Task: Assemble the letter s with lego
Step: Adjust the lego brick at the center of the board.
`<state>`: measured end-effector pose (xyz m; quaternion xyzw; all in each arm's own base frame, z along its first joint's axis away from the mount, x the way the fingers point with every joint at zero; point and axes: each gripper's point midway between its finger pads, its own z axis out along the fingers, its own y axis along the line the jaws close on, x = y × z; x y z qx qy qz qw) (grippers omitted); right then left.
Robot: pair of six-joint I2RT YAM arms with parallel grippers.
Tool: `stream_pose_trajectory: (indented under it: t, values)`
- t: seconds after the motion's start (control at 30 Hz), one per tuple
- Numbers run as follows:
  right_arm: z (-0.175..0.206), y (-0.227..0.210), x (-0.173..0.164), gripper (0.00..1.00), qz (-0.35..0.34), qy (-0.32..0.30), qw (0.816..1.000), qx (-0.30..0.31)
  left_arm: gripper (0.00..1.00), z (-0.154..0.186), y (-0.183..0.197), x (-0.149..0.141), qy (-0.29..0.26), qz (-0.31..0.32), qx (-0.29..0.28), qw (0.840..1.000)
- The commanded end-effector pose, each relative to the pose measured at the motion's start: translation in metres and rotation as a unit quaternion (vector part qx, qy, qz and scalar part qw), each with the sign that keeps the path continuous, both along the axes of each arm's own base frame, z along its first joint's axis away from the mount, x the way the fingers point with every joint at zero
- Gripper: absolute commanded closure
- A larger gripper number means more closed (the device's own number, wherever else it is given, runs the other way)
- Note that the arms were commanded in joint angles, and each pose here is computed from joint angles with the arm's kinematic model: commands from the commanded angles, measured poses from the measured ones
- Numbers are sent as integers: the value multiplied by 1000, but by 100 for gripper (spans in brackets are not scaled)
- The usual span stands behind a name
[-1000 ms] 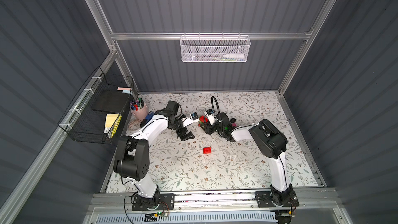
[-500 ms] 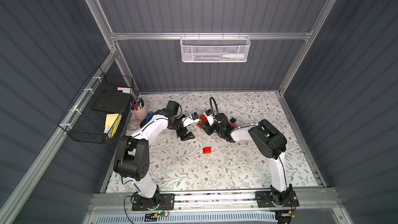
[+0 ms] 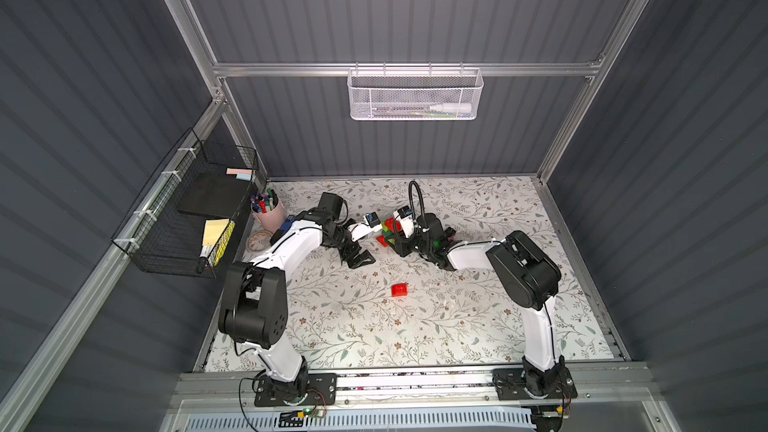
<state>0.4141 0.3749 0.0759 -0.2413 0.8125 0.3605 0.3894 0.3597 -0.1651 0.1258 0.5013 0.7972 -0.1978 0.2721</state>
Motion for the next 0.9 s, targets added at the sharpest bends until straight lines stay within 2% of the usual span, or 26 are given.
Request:
stream_pose_trajectory:
  t: [0.0, 0.07, 0.1, 0.3, 0.53, 0.87]
  values:
    - [2, 6, -5, 65, 22, 101, 994, 43, 0, 31, 5, 13, -23, 42, -21, 999]
    - [2, 7, -2, 65, 29, 135, 989, 58, 0, 30, 7, 15, -15, 56, -25, 998]
    - [0, 8, 0, 65, 34, 153, 985, 66, 1, 43, 7, 24, -29, 62, -30, 997]
    - [-14, 18, 6, 64, 59, 244, 964, 92, 1, 46, 13, 32, -18, 89, -33, 995]
    - [-28, 31, 8, 63, 79, 314, 940, 112, 1, 47, 18, 39, -11, 108, -36, 993]
    - [-37, 44, 16, 61, 82, 371, 915, 133, 1, 43, 20, 42, -1, 114, -39, 993]
